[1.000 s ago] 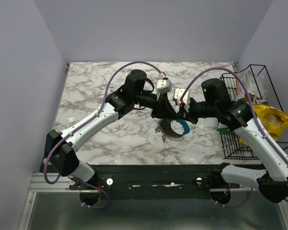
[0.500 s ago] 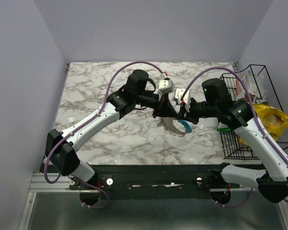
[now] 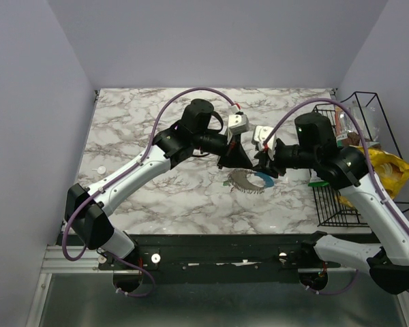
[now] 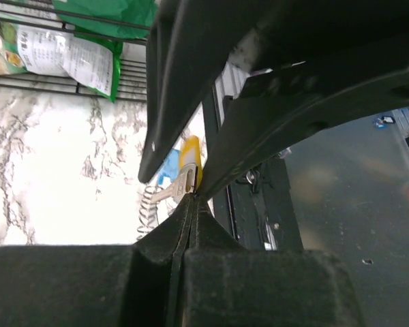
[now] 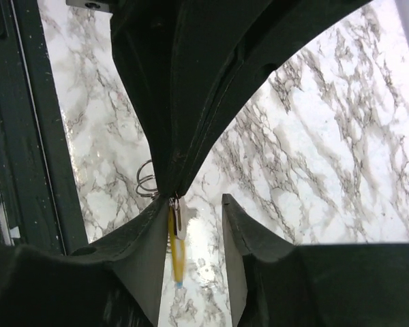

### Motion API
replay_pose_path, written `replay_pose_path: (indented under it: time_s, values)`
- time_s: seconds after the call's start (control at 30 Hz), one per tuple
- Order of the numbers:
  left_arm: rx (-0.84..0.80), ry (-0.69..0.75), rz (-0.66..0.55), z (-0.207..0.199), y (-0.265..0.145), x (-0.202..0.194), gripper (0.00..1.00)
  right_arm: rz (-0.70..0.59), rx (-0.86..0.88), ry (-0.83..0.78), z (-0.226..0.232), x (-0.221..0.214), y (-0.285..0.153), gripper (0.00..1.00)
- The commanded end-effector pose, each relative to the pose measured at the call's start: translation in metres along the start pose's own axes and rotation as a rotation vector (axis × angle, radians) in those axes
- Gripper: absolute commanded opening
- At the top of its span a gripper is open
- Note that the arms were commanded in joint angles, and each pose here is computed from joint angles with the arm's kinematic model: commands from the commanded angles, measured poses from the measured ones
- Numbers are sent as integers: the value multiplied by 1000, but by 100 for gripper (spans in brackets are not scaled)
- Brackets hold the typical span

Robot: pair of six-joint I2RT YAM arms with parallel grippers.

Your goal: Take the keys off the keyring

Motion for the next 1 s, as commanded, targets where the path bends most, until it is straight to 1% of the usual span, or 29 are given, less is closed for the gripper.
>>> replay_pose_path:
  time_s: [0.0, 0.2, 0.37, 0.6, 0.8, 0.87, 0.97]
  values:
    - [-49, -4, 15, -8, 1, 0, 0, -85, -63, -82, -6, 15, -9, 48]
    - [-62, 2, 14, -12, -2, -1, 0, -67, -71, -95, -5, 10, -9, 49]
    - [-66, 12, 5, -15, -6, 2, 0, -67, -65, -109, -4, 3, -11, 58]
    - [-89, 18, -1, -20, -12, 4, 0, -169, 33, -146, 6, -5, -17, 69]
    - [-101, 18, -7, -23, -15, 7, 0, -206, 117, -210, 20, -23, 0, 75]
    - [-109, 20, -8, -23, -16, 8, 0, -222, 107, -242, 19, -26, 4, 77]
    - [-112, 18, -8, -24, -17, 9, 0, -234, 88, -267, 17, -30, 11, 77]
Point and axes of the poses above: each gripper's point midway between its finger pads, its own y axis out along the fingers, its own z axis along the line the jaws close on, x = y × z, the point moved 9 cm from there along -y, back along the fingers, and after that the axes turned 10 degrees about -y, right-handed, at the moved point
